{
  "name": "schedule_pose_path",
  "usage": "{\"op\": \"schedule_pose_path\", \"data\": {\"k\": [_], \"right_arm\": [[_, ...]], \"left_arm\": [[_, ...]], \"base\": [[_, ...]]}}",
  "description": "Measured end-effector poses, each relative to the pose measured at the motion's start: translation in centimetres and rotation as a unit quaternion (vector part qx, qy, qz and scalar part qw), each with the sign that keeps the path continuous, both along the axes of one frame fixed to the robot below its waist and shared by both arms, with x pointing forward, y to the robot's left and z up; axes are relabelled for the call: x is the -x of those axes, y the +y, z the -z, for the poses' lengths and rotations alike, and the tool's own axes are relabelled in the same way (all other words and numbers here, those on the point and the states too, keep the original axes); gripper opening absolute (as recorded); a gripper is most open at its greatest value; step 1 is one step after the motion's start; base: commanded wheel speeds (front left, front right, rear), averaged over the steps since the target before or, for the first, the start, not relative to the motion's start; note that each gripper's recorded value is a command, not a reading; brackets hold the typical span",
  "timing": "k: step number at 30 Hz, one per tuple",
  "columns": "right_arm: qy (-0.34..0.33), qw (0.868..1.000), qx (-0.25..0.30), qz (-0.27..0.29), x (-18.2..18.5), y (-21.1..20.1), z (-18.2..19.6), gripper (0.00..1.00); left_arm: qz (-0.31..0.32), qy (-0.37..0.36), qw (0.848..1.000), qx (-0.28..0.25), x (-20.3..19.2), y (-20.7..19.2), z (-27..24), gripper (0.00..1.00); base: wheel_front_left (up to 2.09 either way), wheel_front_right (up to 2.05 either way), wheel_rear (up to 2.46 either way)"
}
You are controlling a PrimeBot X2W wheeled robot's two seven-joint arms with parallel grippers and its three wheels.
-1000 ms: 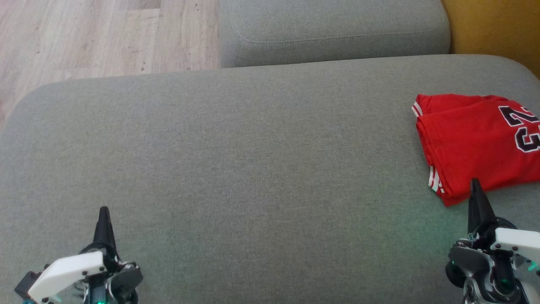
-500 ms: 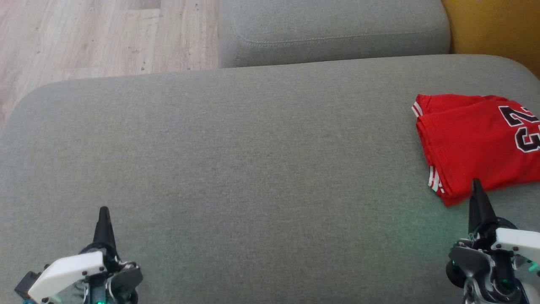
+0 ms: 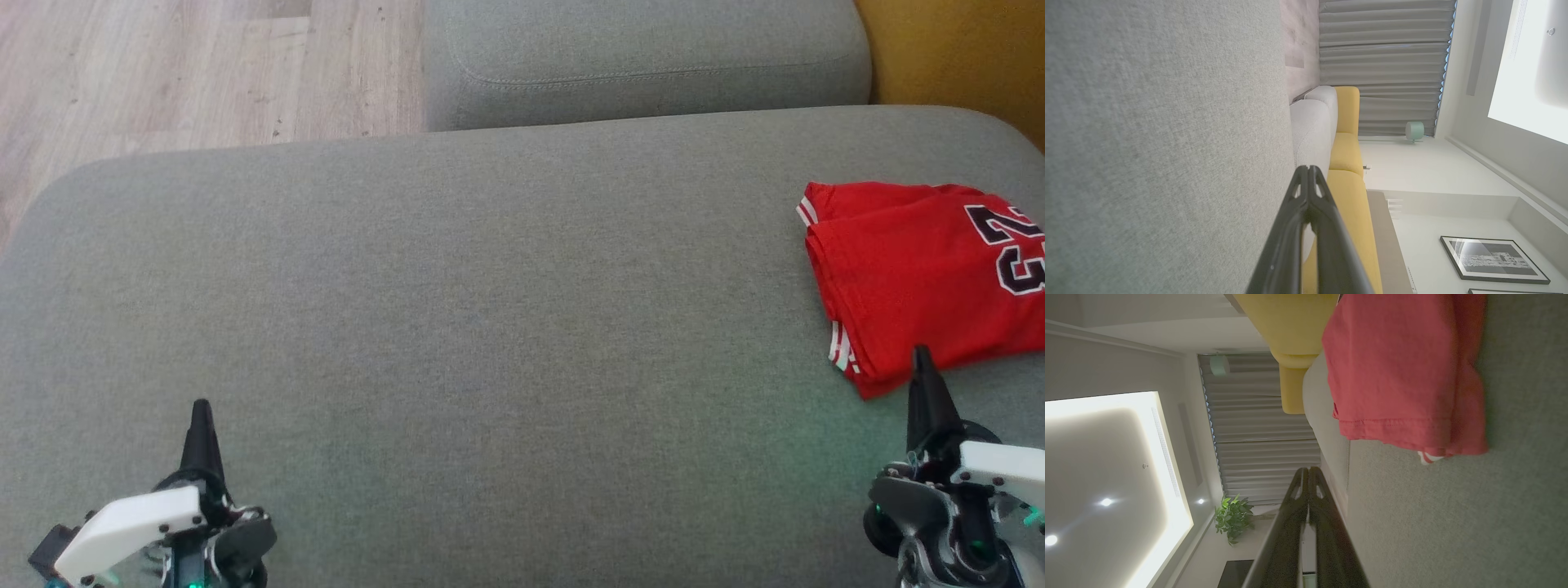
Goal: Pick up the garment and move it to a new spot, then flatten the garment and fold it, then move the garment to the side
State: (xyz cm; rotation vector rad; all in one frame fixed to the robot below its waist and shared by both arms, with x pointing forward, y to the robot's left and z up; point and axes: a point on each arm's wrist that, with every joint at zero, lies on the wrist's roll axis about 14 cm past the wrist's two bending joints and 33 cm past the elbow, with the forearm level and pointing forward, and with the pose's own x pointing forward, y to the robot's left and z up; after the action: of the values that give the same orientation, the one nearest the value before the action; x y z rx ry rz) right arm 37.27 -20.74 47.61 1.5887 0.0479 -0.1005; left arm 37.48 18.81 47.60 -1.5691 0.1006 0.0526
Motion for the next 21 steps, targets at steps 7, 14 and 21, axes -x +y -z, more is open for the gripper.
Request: {"op": "schedule_pose_path", "data": {"k": [7, 14, 21], "right_arm": [[0.000, 1.000, 0.001, 0.000, 0.00, 0.00, 0.00, 0.00], [0.000, 1.000, 0.001, 0.000, 0.01, -0.01, 0.01, 0.00], [0.000, 1.000, 0.001, 0.000, 0.01, -0.02, 0.01, 0.00]], "left_arm": [[0.000, 0.000, 1.000, 0.000, 0.00, -0.01, 0.00, 0.00], [0.000, 0.000, 1.000, 0.000, 0.00, -0.01, 0.00, 0.00], [0.000, 0.000, 1.000, 0.000, 0.00, -0.01, 0.00, 0.00]], "base": [[0.00, 0.00, 0.00], [0.00, 0.00, 0.00], [0.00, 0.00, 0.00]]}}
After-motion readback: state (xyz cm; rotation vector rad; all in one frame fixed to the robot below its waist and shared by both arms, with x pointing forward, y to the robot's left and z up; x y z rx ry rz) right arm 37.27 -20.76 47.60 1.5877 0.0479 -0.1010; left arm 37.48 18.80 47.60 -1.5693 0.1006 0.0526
